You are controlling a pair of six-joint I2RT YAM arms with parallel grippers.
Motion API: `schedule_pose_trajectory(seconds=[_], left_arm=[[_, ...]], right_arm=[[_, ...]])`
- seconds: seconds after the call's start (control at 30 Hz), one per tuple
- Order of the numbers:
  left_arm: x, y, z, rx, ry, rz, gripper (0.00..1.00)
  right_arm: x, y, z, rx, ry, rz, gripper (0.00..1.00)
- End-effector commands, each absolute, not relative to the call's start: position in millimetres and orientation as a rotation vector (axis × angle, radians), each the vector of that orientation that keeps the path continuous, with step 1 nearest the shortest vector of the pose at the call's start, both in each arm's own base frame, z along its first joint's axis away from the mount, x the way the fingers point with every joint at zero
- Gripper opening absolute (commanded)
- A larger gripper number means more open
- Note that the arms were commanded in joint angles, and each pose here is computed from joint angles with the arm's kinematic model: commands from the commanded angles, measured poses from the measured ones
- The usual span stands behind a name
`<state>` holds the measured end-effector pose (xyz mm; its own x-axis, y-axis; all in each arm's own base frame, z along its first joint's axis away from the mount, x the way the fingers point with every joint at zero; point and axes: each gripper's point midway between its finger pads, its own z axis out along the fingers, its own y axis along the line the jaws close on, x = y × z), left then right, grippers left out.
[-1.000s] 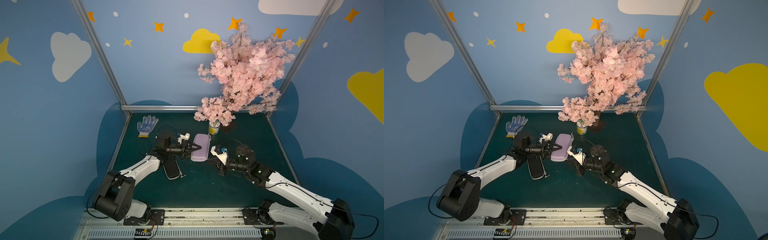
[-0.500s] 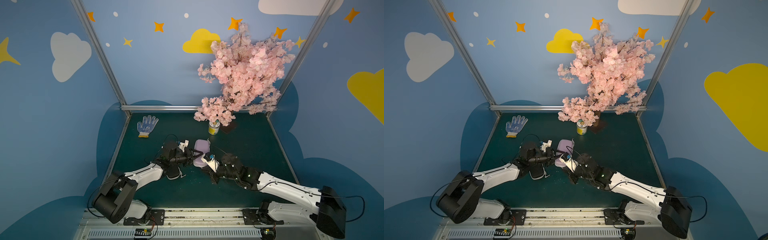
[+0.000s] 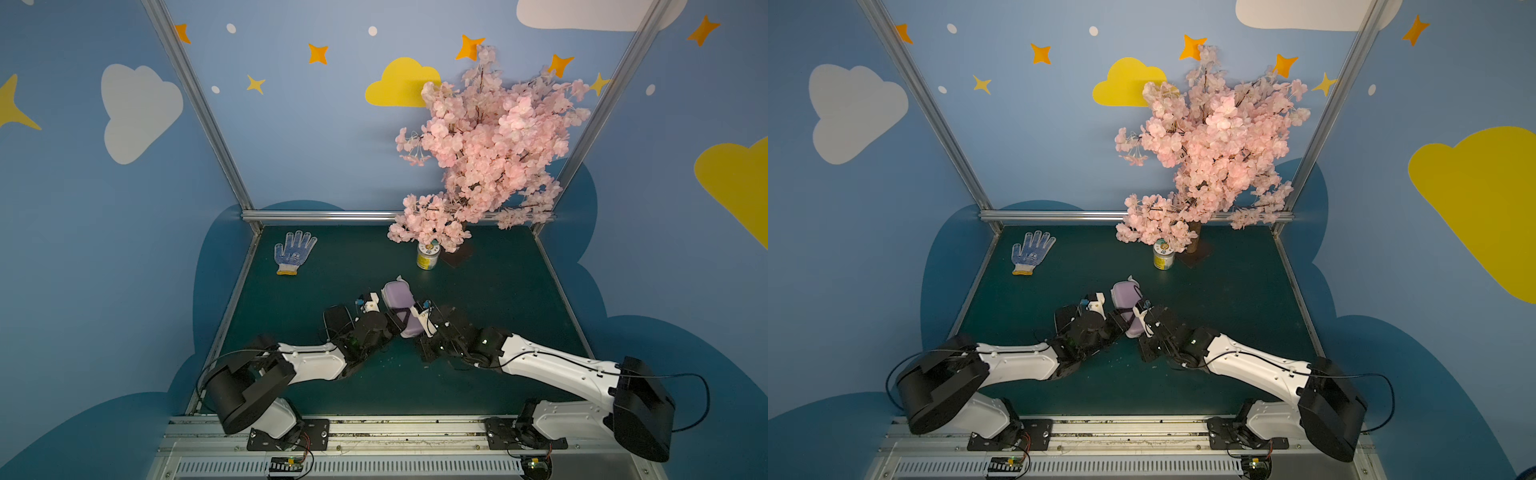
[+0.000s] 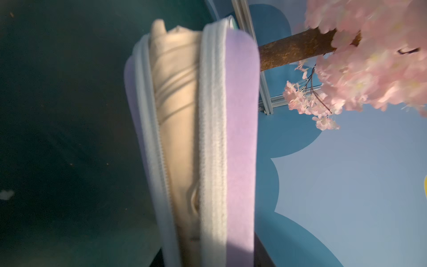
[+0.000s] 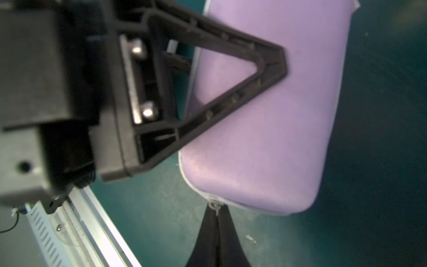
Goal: Put umbrellas into zippered umbrella sleeves
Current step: Zip the zipper on the umbrella sleeve, then place the umbrella sleeve at the center of the board.
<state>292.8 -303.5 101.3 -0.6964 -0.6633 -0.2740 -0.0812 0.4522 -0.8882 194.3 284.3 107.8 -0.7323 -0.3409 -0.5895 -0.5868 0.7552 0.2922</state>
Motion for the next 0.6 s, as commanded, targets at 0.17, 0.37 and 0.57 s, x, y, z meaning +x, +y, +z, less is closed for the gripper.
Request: schedule_pose_trajectory(seconds=[0.17,0.37,0.57], left_arm=[[285.0,-312.5,45.0,-0.625,2.164,-1.161,0.34],[258.7,-283.3,19.5,-0.658,2.317,-1.019,0.61],[232.6,-239.3,11.9,-0.632,2.507,-0.729,0.64]], right_arm=[[224.0,255.4,85.1,-0.512,2.537,0.579,0.00],[232.3,238.5,66.1,-0.539,2.610,0.461,0.00],[243.0,220.8,54.3,-0.576,2.645,0.333,0.00]])
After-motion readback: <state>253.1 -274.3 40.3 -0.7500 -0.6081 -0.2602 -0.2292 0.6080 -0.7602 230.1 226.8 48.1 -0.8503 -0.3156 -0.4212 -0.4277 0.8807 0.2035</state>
